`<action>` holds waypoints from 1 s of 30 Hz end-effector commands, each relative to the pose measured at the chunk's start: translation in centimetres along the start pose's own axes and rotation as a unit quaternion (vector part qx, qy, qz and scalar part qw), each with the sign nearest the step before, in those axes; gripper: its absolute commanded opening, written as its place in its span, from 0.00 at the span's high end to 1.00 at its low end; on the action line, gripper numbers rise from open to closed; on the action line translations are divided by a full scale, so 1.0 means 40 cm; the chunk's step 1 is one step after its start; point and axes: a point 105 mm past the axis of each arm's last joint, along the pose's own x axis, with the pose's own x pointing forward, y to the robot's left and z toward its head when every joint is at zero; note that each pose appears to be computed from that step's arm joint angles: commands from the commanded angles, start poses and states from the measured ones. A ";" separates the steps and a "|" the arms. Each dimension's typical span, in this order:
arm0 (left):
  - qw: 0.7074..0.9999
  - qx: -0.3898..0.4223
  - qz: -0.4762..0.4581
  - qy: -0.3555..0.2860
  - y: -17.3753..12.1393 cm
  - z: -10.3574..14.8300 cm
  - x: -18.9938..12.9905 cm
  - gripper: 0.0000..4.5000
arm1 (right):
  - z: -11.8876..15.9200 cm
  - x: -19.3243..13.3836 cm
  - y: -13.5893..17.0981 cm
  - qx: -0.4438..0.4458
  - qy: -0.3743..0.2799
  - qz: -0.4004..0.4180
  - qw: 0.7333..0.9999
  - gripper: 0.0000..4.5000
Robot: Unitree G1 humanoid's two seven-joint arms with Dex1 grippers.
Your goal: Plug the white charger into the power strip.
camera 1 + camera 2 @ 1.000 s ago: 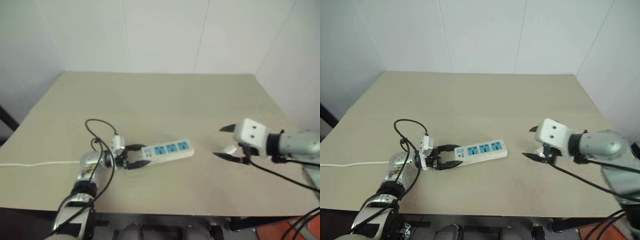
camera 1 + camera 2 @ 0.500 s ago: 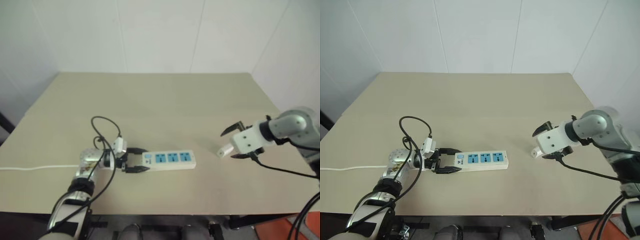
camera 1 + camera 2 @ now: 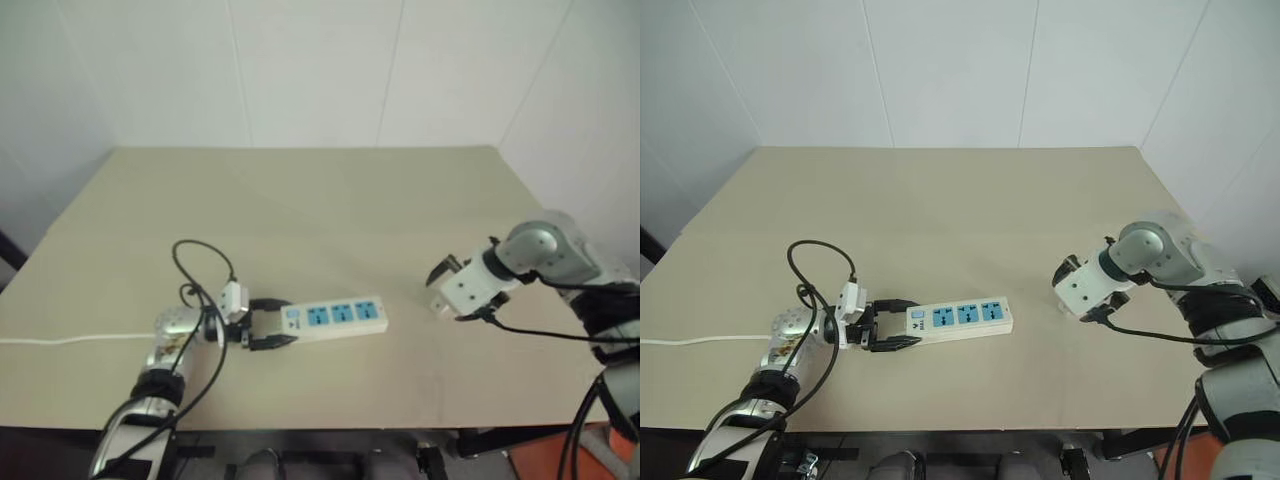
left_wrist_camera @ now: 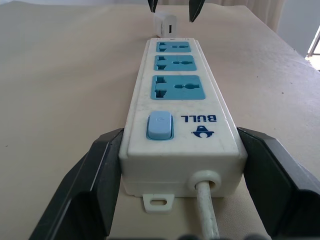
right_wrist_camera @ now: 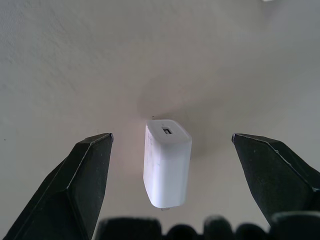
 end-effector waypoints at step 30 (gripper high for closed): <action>0.999 -0.018 0.027 0.024 -0.025 -0.033 -0.030 0.28 | -0.018 0.046 -0.026 -0.022 0.006 0.061 0.998 0.60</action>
